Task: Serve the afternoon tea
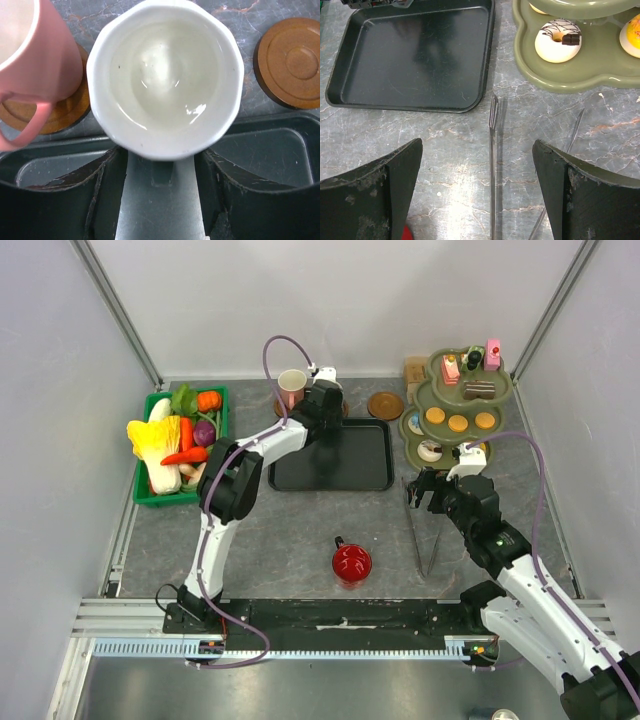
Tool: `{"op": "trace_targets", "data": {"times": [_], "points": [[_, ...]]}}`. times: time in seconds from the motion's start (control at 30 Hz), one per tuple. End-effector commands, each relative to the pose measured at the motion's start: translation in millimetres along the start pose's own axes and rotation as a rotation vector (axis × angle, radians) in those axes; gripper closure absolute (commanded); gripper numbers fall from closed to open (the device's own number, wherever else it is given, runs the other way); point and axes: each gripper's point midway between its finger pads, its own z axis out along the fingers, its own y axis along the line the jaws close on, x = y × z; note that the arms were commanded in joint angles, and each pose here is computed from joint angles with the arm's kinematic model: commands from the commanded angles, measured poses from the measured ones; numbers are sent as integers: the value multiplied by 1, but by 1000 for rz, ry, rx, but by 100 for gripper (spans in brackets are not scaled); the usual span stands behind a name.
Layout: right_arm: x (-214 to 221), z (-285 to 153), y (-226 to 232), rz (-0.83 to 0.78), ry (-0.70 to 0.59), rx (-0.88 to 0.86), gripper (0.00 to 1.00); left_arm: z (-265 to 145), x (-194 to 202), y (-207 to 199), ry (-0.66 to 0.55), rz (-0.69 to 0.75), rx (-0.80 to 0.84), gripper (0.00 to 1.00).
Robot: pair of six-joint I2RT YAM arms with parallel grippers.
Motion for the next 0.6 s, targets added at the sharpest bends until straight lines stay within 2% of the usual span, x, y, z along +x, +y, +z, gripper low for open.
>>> {"op": "trace_targets", "data": {"times": [0.0, 0.27, 0.47, 0.57], "points": [[-14, 0, -1, -4, -50, 16, 2, 17, -21, 5, -50, -37, -12, 42], [-13, 0, -3, -5, -50, 26, 2, 18, -36, 2, -82, -32, 0, 55], [-14, 0, -4, -6, -54, 33, 2, 12, -57, 5, -129, -10, -23, 75], [-14, 1, -5, -7, -52, 38, 2, 11, -69, 10, -150, 4, -45, 91]]}}
